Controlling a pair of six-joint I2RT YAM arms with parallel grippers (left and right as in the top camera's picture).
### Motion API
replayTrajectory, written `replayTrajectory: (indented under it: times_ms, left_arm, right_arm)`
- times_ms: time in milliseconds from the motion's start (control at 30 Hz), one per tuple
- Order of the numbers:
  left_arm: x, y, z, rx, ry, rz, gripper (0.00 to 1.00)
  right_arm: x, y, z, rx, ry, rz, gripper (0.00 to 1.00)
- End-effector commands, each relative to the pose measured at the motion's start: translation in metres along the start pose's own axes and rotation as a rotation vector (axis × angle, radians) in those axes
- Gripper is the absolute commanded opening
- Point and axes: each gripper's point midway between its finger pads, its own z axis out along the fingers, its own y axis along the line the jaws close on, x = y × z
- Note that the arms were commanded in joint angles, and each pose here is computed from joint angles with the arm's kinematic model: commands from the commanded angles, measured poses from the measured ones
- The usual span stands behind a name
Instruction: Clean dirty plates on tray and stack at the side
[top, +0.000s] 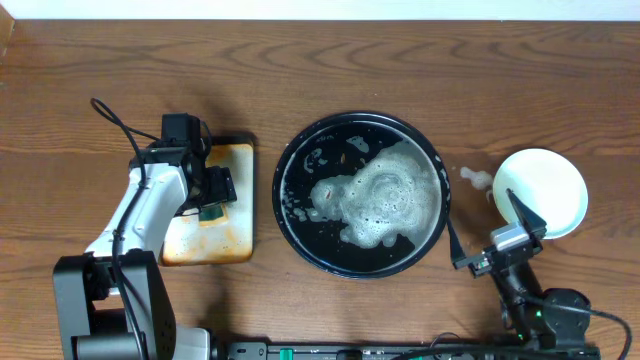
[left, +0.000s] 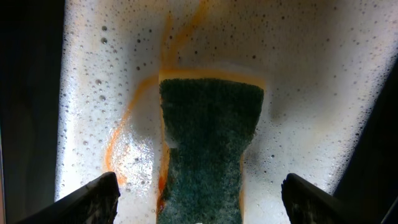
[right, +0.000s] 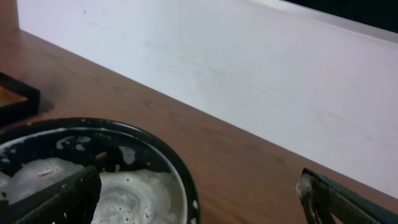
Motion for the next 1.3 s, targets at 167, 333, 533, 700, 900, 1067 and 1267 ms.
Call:
replayTrajectory:
  times_ms: [167,333,533,700,900,1067,1267]
  left_arm:
    - [0.003,0.002,0.001,-0.008,0.009,0.005,0.85]
    - [0.003,0.002,0.001,-0.008,0.009,0.005,0.85]
    - [0.003,0.002,0.001,-0.008,0.009,0.005,0.85]
    - [0.003,0.002,0.001,-0.008,0.009,0.005,0.85]
    - [0.003,0.002,0.001,-0.008,0.009,0.005,0.85]
    - [0.005,0.000,-0.013,0.004,-0.038,0.011,0.85]
    - [0.014,0.011,-0.068,-0.011,-0.307,0.018,0.85]
  right_arm:
    - [0.029,-0.001,0.006,0.033,-0.014,-0.005,0.99]
    - [0.034,0.002,0.007,0.022,0.006,0.002,0.99]
    - [0.045,0.005,0.006,0.010,0.053,0.019,0.99]
    - [0.045,0.005,0.006,0.010,0.053,0.019,0.99]
    - [0.045,0.005,0.006,0.010,0.053,0.019,0.99]
    - [0.045,0.005,0.006,0.010,0.053,0.019,0.99]
    - [0.045,0.005,0.006,0.010,0.053,0.019,0.99]
